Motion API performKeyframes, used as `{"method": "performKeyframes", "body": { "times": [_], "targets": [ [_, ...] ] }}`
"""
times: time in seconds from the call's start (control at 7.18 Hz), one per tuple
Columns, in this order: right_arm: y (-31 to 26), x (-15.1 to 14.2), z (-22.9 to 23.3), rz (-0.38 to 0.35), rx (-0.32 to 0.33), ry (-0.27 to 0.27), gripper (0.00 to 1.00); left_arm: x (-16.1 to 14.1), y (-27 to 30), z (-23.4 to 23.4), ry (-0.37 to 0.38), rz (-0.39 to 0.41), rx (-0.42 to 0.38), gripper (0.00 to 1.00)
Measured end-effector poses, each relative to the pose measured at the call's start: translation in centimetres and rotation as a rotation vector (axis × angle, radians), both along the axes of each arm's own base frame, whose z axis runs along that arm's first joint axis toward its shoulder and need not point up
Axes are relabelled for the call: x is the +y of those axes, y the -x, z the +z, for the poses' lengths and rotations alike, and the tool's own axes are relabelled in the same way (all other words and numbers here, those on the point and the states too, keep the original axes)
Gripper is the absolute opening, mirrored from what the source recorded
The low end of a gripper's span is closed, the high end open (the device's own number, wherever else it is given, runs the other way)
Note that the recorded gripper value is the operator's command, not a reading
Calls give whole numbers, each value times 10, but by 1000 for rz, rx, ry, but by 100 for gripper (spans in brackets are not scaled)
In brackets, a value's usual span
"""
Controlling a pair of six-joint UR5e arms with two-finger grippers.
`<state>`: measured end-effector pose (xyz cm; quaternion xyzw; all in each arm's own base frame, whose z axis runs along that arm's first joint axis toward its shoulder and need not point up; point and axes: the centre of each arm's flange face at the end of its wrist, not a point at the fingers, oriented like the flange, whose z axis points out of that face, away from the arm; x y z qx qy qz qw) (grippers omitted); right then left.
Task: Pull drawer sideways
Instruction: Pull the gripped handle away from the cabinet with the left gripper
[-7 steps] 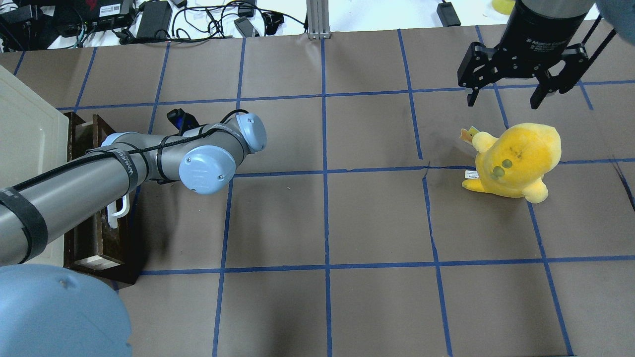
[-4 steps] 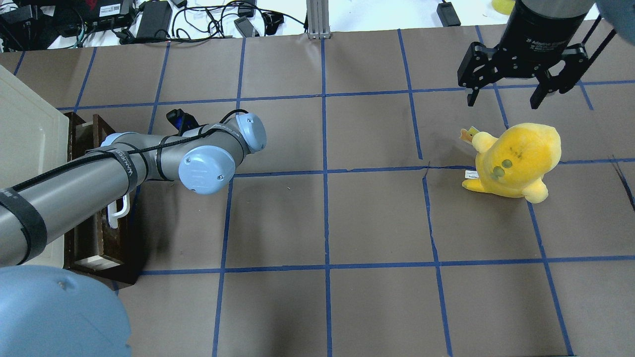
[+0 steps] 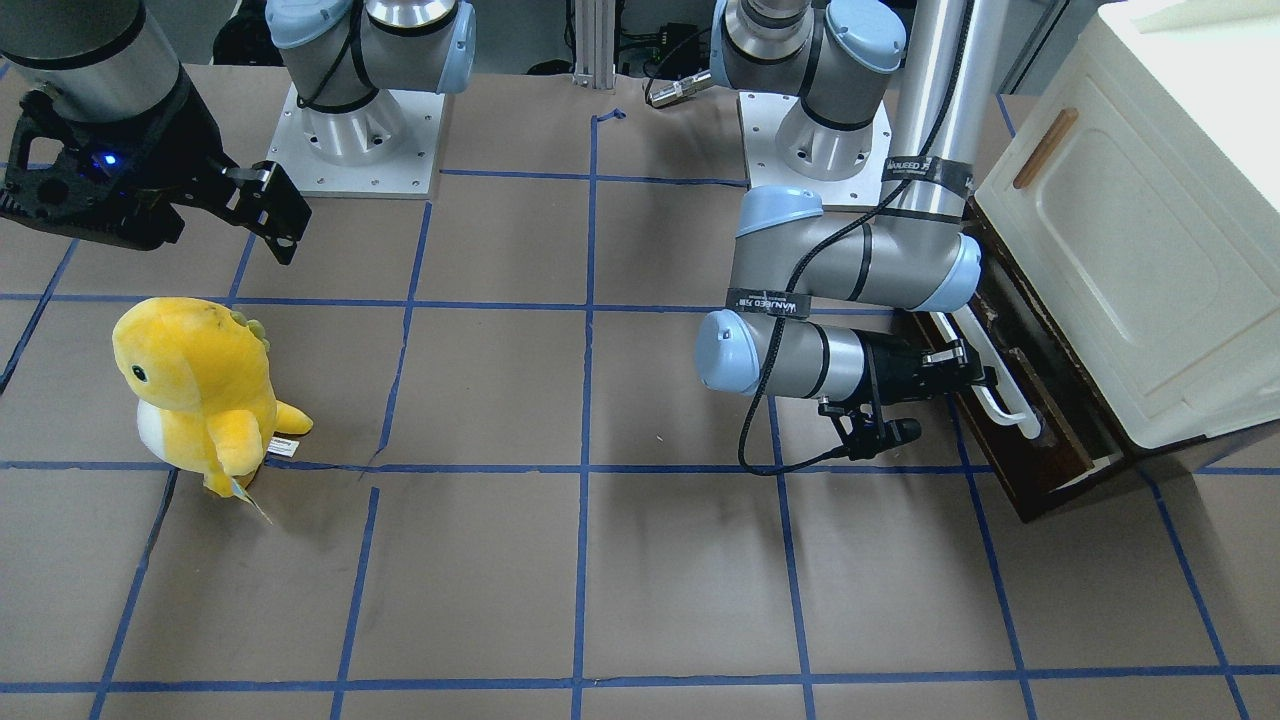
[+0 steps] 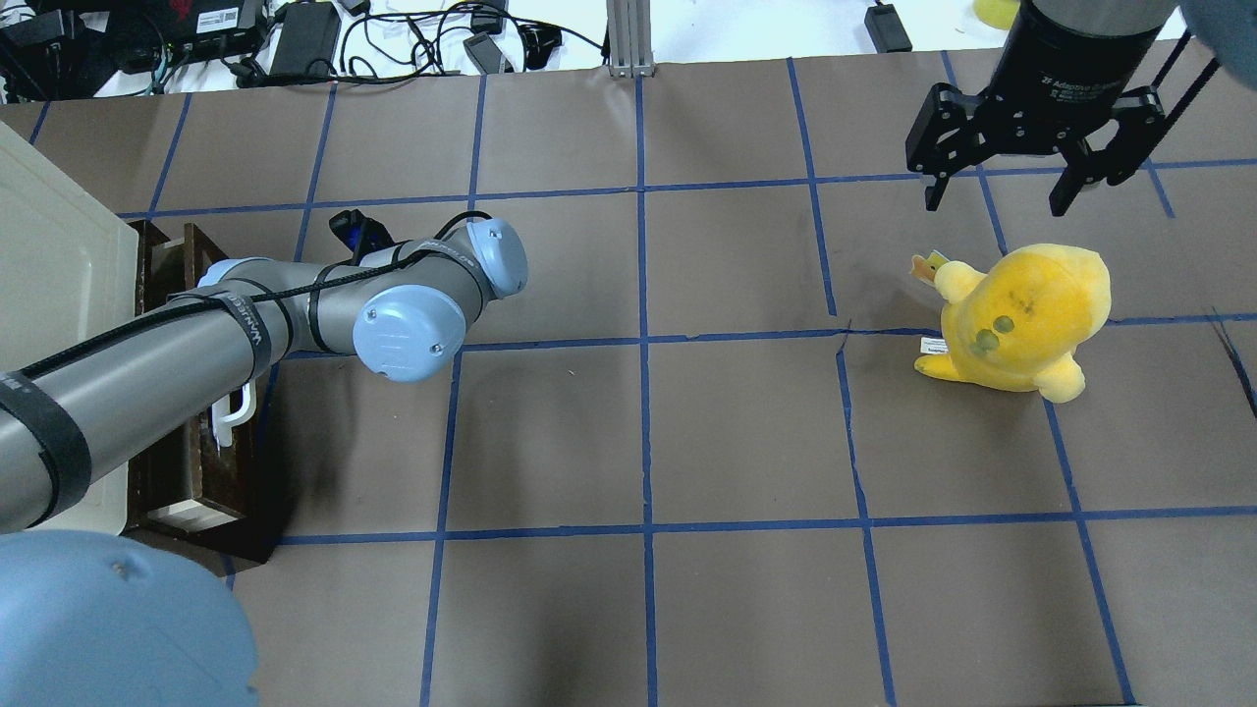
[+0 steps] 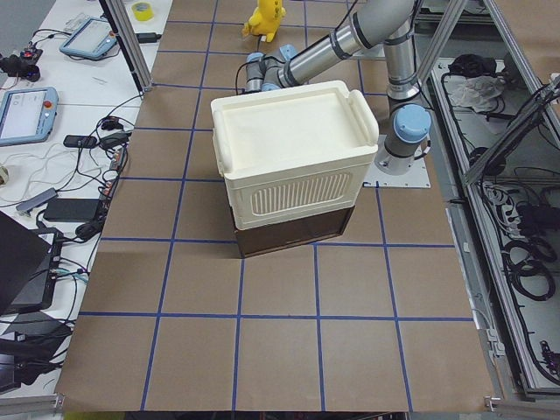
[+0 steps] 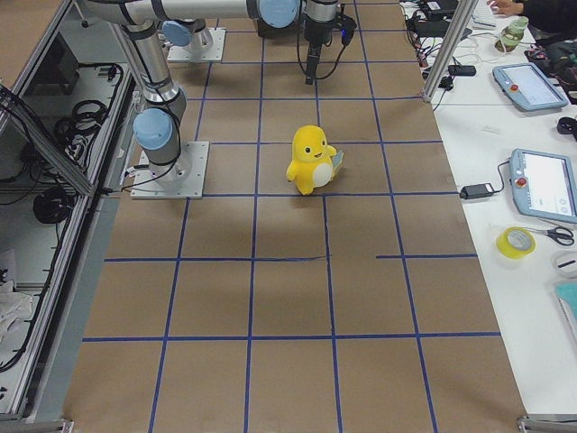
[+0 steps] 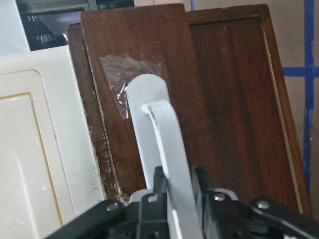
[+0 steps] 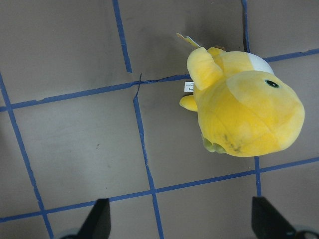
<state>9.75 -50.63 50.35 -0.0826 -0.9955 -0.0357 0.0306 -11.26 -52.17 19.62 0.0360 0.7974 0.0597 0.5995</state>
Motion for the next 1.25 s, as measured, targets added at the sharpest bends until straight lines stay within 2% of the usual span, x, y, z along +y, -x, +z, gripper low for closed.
{"method": "performKeyframes", "body": {
  "times": [1.25],
  "targets": [
    [0, 0, 0, 0, 0, 0, 100, -6, 12, -1, 11, -14, 10, 8]
  ]
}}
